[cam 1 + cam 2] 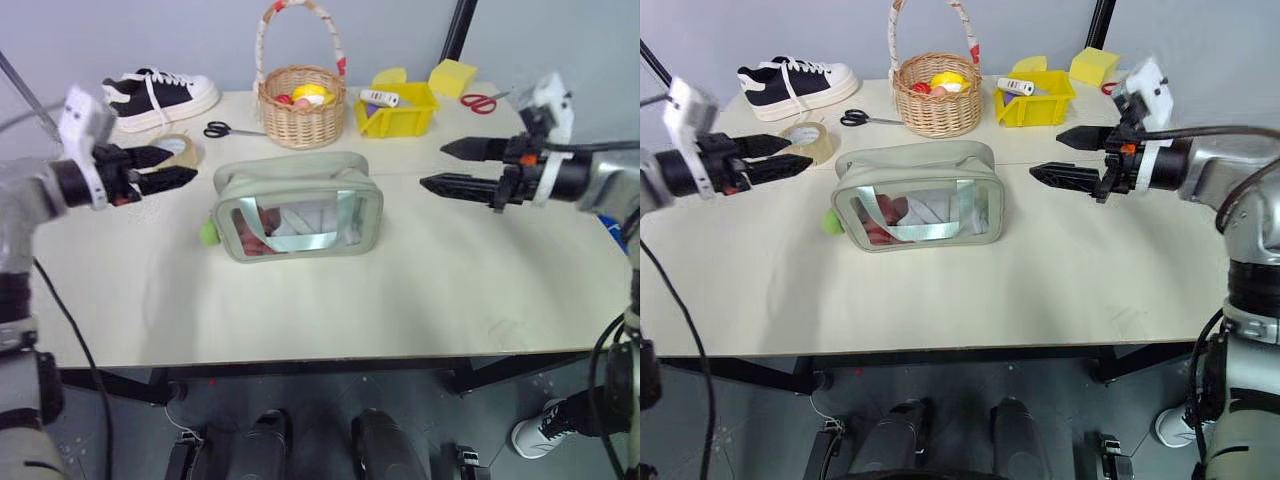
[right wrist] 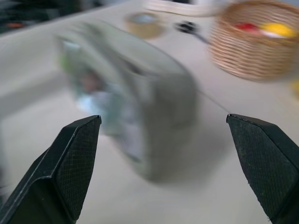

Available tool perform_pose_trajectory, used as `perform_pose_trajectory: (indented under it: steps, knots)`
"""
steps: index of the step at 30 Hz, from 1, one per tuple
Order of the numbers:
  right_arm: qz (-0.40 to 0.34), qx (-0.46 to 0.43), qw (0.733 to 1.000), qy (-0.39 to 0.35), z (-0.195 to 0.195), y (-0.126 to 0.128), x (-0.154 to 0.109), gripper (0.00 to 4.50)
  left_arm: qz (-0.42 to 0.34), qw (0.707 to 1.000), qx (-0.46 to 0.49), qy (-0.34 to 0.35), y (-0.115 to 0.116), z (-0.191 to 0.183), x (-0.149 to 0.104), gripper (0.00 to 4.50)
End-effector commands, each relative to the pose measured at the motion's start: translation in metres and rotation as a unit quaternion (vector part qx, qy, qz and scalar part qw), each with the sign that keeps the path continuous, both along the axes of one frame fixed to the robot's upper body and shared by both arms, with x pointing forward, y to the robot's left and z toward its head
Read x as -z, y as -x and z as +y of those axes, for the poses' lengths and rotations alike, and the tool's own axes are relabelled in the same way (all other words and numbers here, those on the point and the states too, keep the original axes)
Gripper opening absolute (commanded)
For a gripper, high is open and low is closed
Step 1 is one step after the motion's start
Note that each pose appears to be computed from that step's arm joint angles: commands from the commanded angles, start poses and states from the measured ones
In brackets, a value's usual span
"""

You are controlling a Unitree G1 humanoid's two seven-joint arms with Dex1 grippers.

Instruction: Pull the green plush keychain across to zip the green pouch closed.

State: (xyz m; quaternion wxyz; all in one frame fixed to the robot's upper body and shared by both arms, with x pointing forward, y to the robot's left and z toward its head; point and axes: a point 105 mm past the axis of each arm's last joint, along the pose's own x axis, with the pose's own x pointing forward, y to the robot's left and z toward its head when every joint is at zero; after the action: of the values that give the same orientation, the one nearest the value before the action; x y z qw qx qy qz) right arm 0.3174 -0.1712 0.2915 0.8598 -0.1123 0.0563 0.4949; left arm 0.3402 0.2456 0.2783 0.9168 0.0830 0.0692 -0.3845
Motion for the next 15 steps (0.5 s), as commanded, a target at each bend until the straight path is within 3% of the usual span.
perform_pose_trajectory:
  steps: [1,15]
  knots:
    - [-0.005,-0.036,0.999,0.011,0.011,0.010,-0.003,4.47,0.006,0.999,0.042,-0.017,0.012,-0.006,0.001,3.41]
    - [-0.059,-0.055,0.996,0.041,0.032,-0.003,-0.003,4.47,-0.021,1.000,0.017,-0.017,0.011,-0.001,-0.009,3.41]
